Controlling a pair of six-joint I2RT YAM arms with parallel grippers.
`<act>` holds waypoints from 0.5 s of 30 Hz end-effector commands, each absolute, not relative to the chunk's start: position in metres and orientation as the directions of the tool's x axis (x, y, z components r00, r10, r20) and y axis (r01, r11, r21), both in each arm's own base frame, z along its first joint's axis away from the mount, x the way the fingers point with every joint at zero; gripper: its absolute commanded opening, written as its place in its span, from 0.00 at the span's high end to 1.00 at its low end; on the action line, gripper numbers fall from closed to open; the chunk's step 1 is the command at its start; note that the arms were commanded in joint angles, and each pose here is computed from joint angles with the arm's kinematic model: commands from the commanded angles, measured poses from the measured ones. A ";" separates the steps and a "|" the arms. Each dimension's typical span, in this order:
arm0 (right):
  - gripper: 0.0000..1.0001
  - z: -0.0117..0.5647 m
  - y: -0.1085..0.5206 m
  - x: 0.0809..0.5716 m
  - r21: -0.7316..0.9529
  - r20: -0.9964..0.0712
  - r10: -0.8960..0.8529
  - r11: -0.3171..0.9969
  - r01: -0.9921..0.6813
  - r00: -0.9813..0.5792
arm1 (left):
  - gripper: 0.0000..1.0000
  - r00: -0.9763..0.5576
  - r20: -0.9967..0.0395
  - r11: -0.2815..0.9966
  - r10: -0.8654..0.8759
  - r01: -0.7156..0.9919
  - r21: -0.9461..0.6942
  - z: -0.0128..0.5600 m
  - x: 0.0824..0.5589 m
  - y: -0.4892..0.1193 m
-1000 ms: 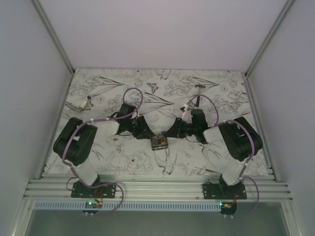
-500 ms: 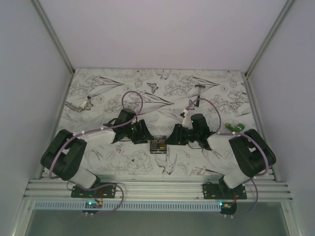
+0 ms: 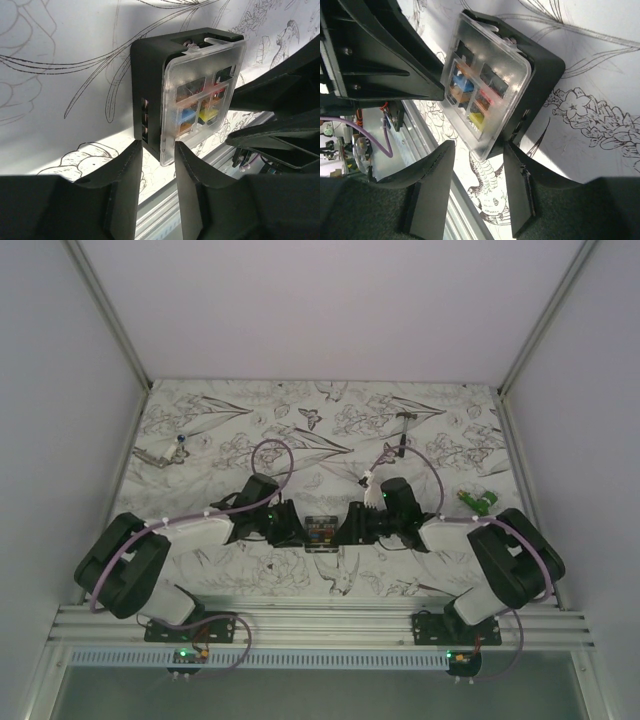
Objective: Snap on the fuse box
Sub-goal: Close the fuse box cover on the fuse box base.
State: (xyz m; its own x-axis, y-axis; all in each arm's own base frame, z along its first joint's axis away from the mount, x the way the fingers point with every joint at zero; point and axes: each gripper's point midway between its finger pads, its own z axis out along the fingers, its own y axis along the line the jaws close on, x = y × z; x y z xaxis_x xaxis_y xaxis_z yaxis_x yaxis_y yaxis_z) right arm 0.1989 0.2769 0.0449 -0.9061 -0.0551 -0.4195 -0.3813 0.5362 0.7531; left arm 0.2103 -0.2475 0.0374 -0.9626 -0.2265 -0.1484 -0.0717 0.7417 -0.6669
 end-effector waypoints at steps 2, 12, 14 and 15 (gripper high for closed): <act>0.54 0.027 0.280 0.193 0.752 -0.389 -0.079 0.548 -0.365 -0.918 | 0.72 -0.970 -0.106 0.759 -0.220 -0.102 -0.643 0.025 0.201 -0.245; 0.76 -0.007 0.279 0.185 0.767 -0.307 -0.087 0.566 -0.301 -0.948 | 0.87 -0.973 -0.023 0.788 -0.230 -0.173 -0.590 -0.006 0.187 -0.241; 0.80 -0.010 0.278 0.184 0.764 -0.299 -0.090 0.574 -0.295 -0.950 | 0.87 -0.970 0.003 0.785 -0.241 -0.197 -0.587 -0.014 0.183 -0.241; 0.81 -0.011 0.277 0.184 0.761 -0.299 -0.090 0.578 -0.294 -0.950 | 0.88 -0.969 0.015 0.786 -0.245 -0.208 -0.583 -0.018 0.181 -0.241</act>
State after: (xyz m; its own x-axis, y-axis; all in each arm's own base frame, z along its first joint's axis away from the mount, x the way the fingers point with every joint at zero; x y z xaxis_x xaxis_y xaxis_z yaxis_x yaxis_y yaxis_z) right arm 0.1971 0.2812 0.0259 -0.9418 -0.0567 -0.3313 -0.3147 0.4947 0.8101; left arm 0.2088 -0.2510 0.0343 -0.9675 -0.2398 -0.0807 -0.1203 0.7166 -0.6870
